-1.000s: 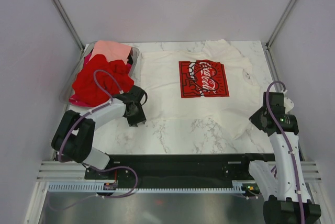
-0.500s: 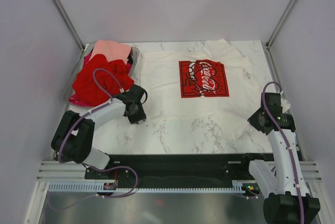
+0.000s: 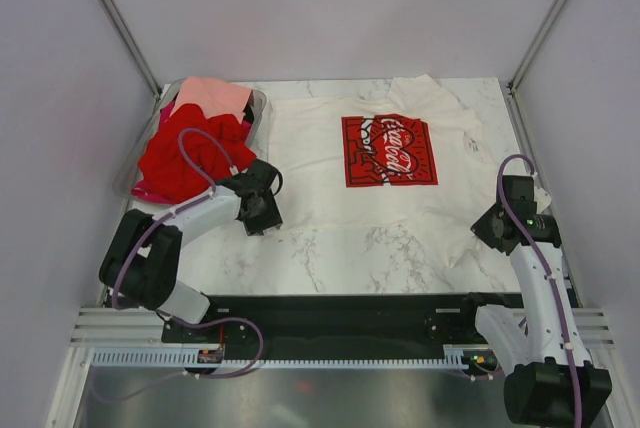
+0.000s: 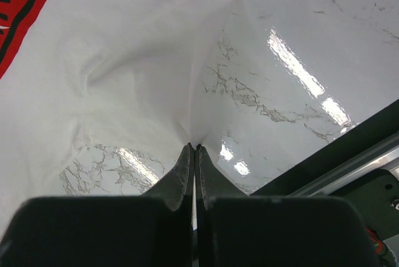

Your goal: Fold and stack the t-shirts

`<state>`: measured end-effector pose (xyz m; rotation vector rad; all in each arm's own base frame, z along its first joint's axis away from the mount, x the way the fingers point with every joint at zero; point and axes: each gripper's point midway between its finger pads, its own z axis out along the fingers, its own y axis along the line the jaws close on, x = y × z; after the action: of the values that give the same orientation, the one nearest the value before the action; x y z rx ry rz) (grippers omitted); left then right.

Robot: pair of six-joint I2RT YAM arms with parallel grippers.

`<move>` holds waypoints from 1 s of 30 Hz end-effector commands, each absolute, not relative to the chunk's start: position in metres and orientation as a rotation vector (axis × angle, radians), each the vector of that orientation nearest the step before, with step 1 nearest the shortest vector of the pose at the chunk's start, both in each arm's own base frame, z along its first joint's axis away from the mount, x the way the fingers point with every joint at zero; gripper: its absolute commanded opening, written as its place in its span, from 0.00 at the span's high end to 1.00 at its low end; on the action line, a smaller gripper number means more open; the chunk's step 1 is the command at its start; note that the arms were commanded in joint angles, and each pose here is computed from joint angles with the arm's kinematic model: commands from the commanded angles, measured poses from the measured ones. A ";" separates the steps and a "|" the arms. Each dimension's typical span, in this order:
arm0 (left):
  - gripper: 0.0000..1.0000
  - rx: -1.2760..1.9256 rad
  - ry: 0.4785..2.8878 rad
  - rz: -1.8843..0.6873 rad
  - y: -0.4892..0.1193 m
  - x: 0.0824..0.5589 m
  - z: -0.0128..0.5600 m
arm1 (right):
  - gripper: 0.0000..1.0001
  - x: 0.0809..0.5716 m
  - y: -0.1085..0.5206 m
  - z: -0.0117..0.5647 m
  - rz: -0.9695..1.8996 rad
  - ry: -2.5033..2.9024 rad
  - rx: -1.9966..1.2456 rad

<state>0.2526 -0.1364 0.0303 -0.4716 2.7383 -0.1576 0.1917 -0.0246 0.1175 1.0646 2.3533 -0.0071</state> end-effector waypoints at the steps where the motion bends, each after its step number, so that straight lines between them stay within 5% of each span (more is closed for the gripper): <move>1: 0.47 -0.419 2.721 -0.157 -0.142 0.271 0.029 | 1.00 0.196 -0.025 0.119 0.003 2.341 1.045; 8: 0.59 -0.410 2.734 -0.117 -0.142 0.277 0.018 | 1.00 0.196 -0.025 0.120 0.006 2.342 1.034; 12: 0.73 -0.410 2.735 -0.134 -0.145 0.279 0.016 | 1.00 0.196 -0.025 0.119 0.005 2.344 1.037; 16: 0.98 -0.403 2.714 -0.197 -0.149 0.276 0.030 | 1.00 0.194 -0.022 0.119 0.023 2.353 1.038; 30: 0.98 -0.383 2.650 -0.340 -0.144 0.256 0.088 | 1.00 0.217 -0.007 0.176 0.198 2.252 1.014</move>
<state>0.2494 -0.1430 0.0684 -0.4109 2.6624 -0.3105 0.1893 -0.0044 0.1369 1.0522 2.3603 0.1446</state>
